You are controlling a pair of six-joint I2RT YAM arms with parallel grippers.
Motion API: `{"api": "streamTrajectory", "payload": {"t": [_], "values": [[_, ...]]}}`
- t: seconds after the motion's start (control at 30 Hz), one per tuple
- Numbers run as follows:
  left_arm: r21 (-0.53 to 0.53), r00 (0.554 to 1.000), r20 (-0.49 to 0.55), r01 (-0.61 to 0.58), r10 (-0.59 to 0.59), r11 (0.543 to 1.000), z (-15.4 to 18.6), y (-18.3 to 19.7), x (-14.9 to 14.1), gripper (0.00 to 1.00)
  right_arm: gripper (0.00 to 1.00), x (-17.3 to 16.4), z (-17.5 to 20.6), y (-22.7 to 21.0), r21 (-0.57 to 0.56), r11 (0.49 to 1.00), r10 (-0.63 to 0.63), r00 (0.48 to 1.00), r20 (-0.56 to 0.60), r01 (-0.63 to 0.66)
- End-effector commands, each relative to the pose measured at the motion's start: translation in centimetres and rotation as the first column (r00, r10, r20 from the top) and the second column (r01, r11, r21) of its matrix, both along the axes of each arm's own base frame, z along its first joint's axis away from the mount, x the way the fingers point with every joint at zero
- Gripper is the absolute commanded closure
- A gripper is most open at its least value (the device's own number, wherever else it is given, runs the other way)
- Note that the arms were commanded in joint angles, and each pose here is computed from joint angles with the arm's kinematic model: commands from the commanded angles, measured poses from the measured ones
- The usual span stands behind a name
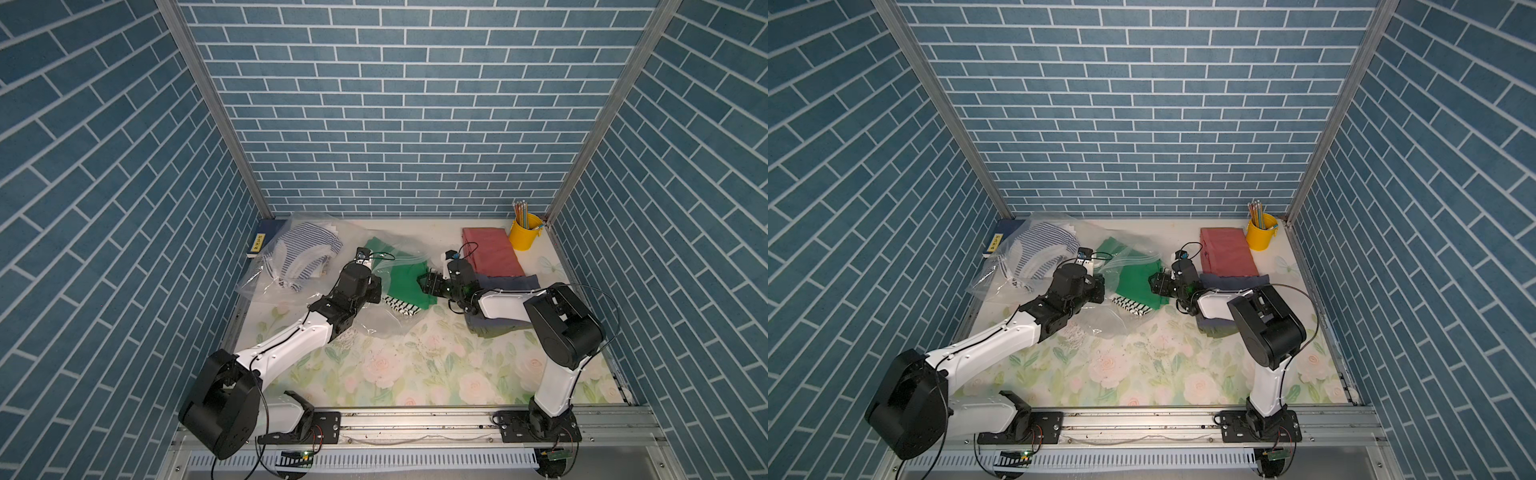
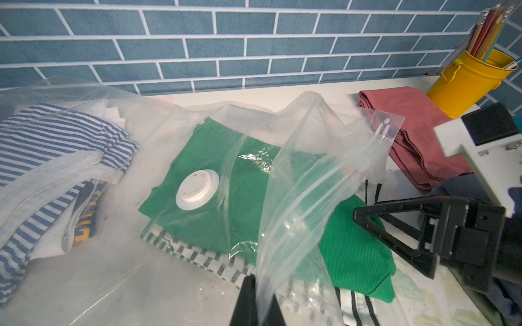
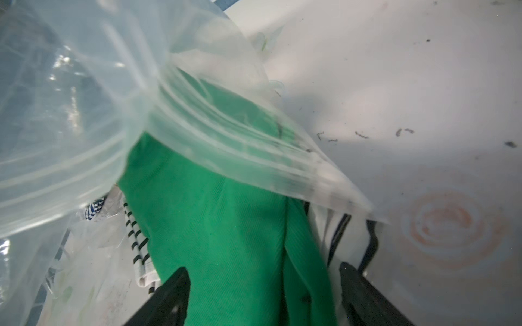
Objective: Take the tank top out of the vacuum bag
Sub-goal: Take out the tank top from the vacuum bag.
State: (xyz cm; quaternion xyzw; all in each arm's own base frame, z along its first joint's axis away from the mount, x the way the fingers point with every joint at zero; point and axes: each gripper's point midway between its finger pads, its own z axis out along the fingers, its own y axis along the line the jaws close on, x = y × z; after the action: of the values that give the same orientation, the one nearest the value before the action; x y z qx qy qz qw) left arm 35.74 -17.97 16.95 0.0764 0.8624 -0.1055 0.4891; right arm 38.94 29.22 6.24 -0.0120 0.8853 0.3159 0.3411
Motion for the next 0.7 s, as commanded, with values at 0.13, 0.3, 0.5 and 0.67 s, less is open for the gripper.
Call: {"api": "streamTrajectory", "payload": {"t": [0.13, 0.3, 0.5, 0.67], "values": [[0.010, 1.000, -0.002, -0.007, 0.007, 1.000, -0.2, 0.3, 0.3, 1.00, 0.19, 0.3, -0.5, 1.7, 0.067, 0.996, 0.054, 0.998, -0.018, -0.053], [0.012, 1.000, -0.002, -0.008, 0.009, 1.000, -0.2, 0.4, 0.3, 1.00, 0.25, -0.3, 1.4, 3.7, 0.114, 0.986, 0.119, 0.993, -0.001, -0.118], [0.010, 1.000, 0.002, -0.009, 0.009, 1.000, 0.0, 0.3, 0.4, 1.00, 0.36, -1.3, 3.0, 6.3, 0.160, 0.972, 0.177, 0.984, 0.004, -0.175], [0.013, 1.000, 0.008, -0.015, 0.015, 1.000, 0.2, 0.5, 0.4, 1.00, 0.48, -1.4, 2.7, 7.8, 0.154, 0.968, 0.204, 0.979, -0.018, -0.199]]}}
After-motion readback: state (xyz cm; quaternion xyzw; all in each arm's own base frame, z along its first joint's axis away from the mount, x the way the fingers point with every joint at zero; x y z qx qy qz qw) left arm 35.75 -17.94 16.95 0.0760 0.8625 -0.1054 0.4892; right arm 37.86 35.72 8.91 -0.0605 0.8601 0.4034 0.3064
